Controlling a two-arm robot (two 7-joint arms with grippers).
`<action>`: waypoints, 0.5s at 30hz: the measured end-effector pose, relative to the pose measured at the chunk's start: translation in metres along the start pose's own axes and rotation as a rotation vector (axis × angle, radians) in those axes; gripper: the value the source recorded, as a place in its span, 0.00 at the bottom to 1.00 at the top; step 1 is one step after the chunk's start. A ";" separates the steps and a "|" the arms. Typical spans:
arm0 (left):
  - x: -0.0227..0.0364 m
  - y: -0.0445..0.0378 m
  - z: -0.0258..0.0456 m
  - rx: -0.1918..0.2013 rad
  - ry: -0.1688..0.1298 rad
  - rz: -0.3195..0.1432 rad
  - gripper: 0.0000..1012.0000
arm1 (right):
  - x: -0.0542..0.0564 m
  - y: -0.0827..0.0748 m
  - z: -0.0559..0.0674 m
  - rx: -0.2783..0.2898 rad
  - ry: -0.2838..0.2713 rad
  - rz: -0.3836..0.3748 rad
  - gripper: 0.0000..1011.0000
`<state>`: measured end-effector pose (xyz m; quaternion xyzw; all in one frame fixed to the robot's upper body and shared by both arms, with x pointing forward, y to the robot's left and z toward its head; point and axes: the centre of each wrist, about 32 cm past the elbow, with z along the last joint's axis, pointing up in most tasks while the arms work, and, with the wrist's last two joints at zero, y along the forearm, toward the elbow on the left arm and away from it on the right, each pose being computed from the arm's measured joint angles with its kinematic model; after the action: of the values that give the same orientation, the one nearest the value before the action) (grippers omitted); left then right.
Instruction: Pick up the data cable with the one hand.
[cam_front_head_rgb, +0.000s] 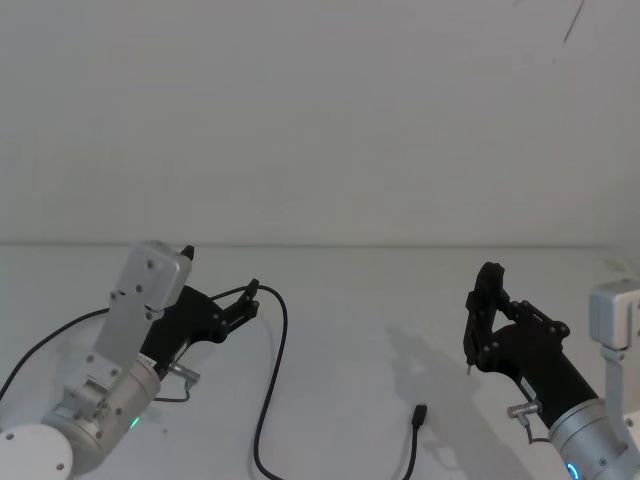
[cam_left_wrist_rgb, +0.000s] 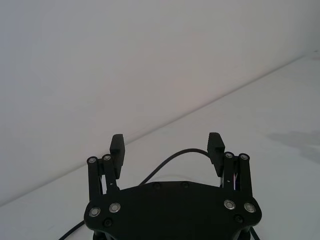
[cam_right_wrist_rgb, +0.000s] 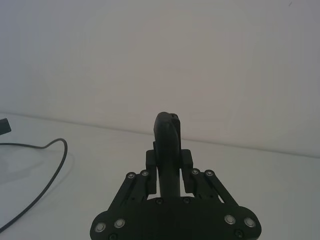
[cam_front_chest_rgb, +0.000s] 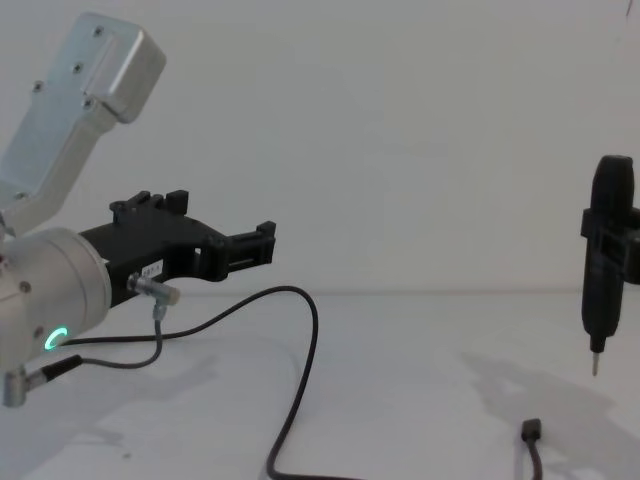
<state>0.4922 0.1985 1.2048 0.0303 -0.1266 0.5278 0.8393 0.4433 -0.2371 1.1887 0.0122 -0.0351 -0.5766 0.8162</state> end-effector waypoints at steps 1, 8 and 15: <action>0.0001 0.0000 0.0001 0.000 -0.001 -0.003 0.99 | 0.000 0.000 0.000 0.000 0.000 0.000 0.28; 0.0027 0.0019 0.0028 0.011 -0.010 -0.063 0.99 | 0.000 0.000 0.000 0.000 0.000 0.000 0.28; 0.0074 0.0085 0.0077 0.027 -0.019 -0.148 0.99 | 0.000 0.000 0.000 0.000 0.000 0.000 0.28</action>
<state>0.4862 0.2072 1.2133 0.0562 -0.1249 0.4655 0.8744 0.4433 -0.2371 1.1887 0.0122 -0.0351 -0.5766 0.8162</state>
